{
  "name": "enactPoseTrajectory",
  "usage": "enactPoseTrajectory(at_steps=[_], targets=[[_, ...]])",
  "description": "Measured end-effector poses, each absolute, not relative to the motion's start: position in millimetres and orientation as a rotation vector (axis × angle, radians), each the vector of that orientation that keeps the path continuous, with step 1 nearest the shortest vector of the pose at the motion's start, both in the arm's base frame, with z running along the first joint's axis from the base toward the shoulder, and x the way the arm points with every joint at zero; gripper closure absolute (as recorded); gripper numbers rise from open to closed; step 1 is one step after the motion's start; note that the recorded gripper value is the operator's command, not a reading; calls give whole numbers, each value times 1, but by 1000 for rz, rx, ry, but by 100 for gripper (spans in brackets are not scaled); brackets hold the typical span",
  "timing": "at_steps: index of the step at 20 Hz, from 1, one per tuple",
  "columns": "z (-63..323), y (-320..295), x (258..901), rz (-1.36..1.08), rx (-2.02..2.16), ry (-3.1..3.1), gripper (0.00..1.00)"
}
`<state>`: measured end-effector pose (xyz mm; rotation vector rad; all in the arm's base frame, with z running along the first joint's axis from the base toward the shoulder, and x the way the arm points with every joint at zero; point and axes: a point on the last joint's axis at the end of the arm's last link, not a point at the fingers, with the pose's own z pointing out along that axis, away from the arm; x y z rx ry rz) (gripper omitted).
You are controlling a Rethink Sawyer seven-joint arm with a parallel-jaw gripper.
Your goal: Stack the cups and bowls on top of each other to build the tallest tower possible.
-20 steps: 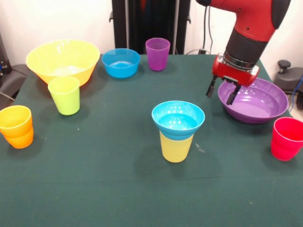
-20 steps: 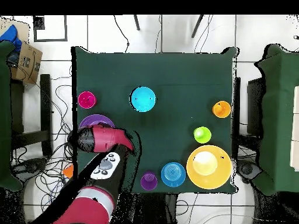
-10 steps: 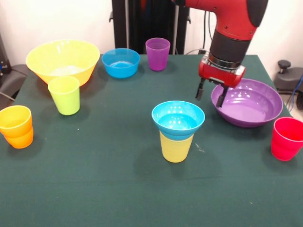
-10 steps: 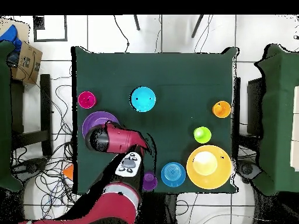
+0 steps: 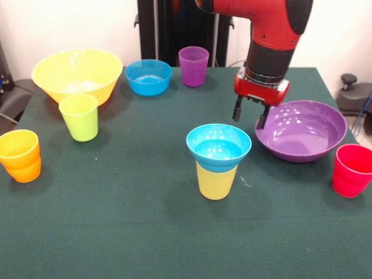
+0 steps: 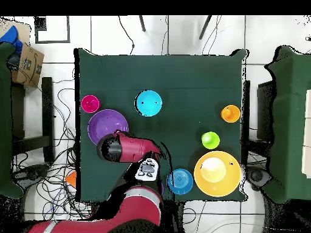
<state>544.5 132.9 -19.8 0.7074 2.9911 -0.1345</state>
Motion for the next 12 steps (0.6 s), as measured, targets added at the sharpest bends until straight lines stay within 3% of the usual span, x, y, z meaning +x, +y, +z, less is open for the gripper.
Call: enactPoseTrajectory(at_steps=[12], targets=[[18, 141, 529, -69, 712, 2995, 0]])
